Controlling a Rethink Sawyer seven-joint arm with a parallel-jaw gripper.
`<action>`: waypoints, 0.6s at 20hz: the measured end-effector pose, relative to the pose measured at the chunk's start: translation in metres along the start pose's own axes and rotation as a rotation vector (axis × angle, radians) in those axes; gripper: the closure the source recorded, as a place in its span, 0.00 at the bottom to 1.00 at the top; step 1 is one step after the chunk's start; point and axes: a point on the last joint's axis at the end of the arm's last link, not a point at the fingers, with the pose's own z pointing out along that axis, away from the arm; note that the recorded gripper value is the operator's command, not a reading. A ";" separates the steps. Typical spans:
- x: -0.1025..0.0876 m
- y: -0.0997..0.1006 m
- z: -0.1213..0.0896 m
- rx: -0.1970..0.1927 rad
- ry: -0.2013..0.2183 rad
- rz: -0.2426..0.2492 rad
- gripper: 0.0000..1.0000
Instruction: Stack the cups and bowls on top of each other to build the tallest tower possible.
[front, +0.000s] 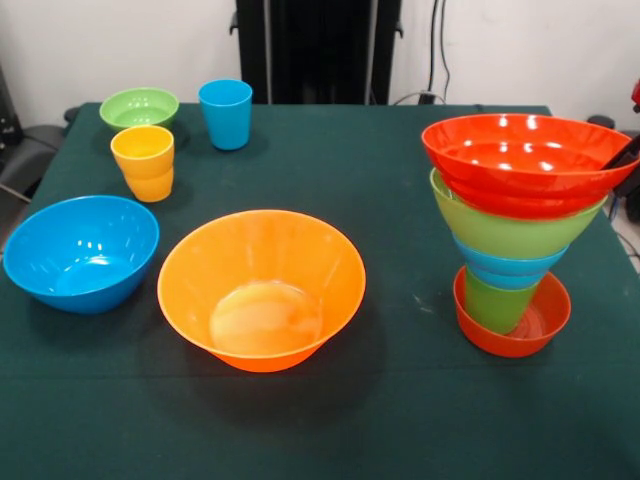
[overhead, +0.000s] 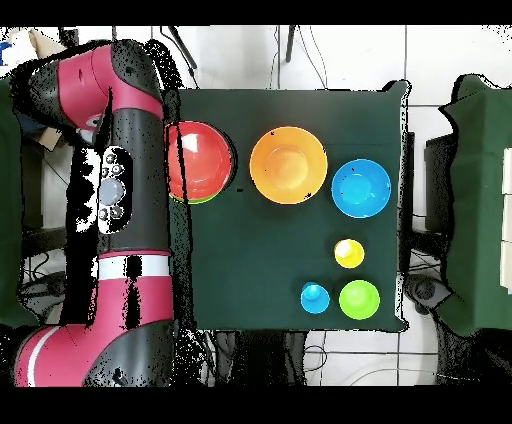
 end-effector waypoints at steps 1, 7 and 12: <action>0.000 0.000 0.000 0.000 0.001 0.000 1.00; 0.003 -0.002 0.000 0.017 0.018 0.000 1.00; 0.005 -0.004 0.002 0.032 0.033 -0.001 1.00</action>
